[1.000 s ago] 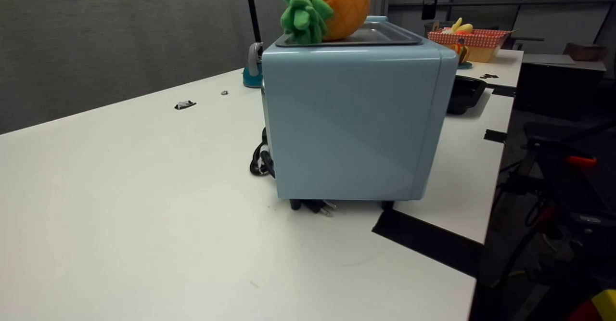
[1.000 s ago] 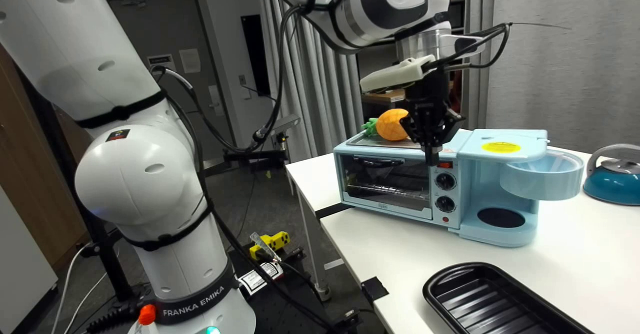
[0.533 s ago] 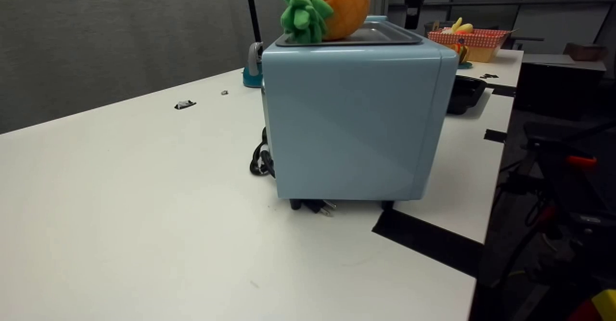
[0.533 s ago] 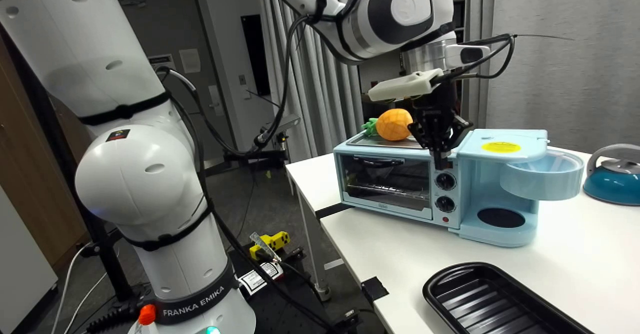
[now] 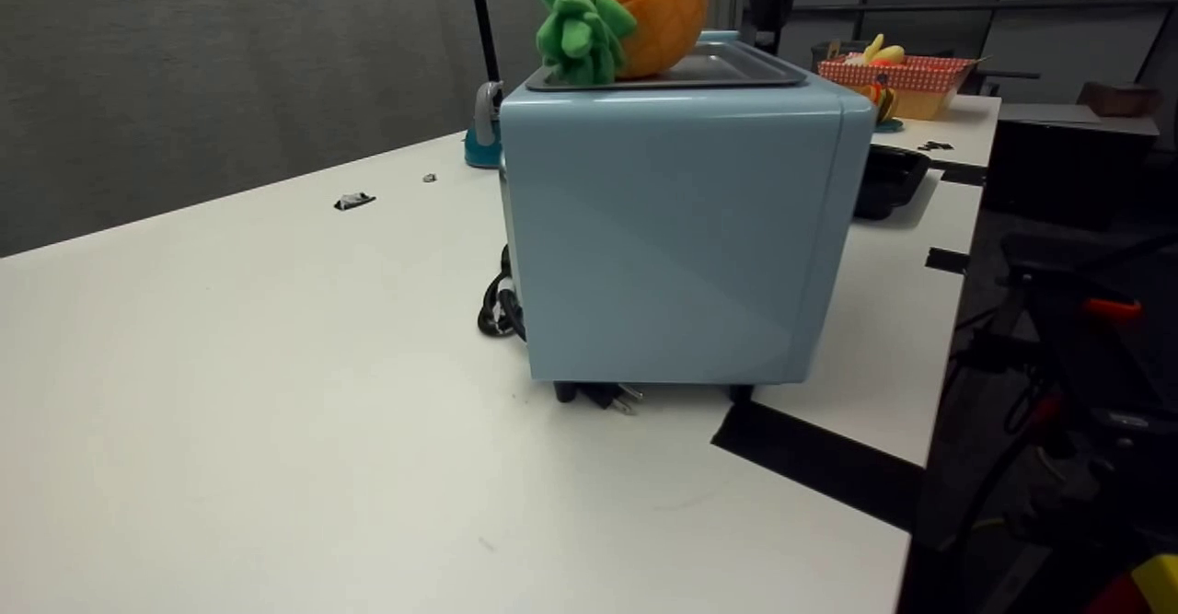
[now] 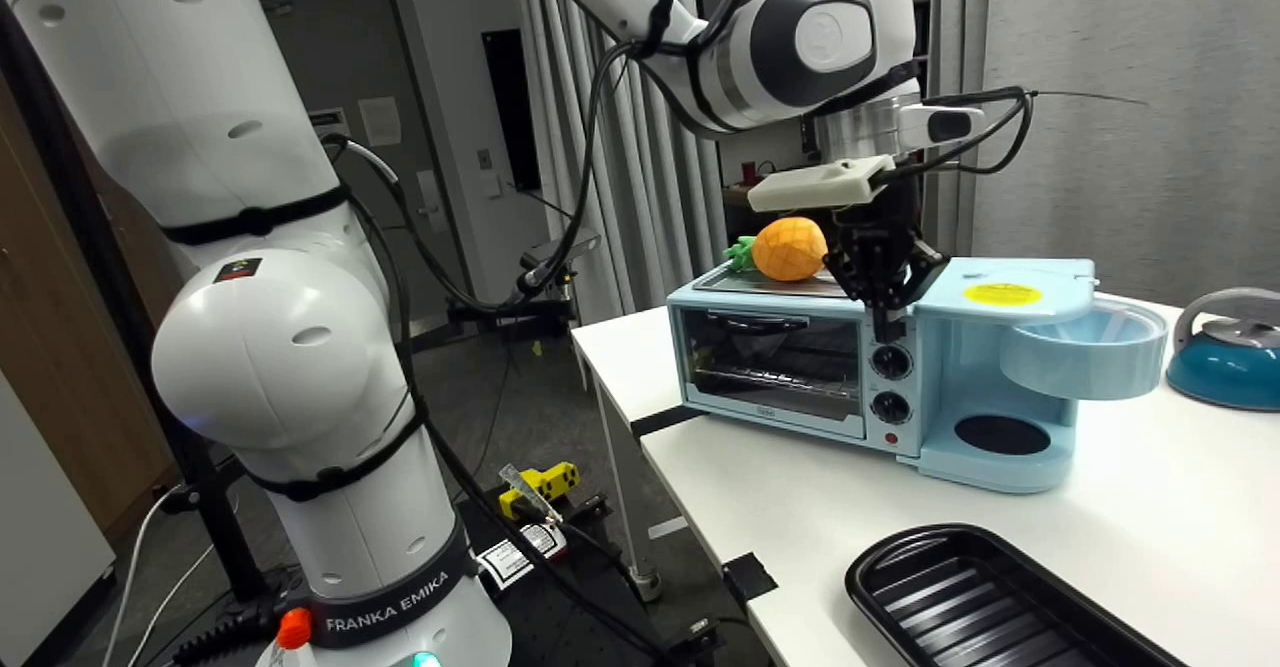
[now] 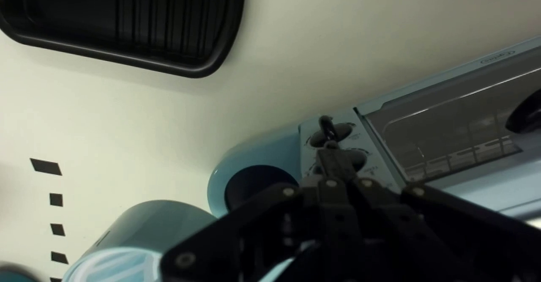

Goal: Flip the switch of the oven

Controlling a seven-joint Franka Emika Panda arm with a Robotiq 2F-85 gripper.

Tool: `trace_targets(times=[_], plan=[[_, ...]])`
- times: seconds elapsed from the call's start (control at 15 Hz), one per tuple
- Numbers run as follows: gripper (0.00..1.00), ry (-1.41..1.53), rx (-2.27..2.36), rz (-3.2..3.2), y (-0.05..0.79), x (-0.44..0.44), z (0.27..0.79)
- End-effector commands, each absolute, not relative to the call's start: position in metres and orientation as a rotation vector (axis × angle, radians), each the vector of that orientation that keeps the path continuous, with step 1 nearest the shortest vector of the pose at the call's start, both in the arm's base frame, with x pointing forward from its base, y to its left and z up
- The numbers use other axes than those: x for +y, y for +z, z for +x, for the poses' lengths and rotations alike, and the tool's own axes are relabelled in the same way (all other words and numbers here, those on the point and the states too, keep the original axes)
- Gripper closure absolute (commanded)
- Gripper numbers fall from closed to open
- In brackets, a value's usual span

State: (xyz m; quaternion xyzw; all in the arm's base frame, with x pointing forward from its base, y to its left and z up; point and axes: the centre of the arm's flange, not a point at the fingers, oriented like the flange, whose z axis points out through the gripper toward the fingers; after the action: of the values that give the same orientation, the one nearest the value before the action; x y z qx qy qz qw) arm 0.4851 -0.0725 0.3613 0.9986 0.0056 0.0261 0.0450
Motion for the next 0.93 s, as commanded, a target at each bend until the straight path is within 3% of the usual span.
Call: trace_targets(times=[0.0,0.87], plan=[[1.0,0.12,-0.005,3.069,0.366,-0.066,0.497],[1.0,0.162,-0.051,3.03,0.364,-0.074,0.507]])
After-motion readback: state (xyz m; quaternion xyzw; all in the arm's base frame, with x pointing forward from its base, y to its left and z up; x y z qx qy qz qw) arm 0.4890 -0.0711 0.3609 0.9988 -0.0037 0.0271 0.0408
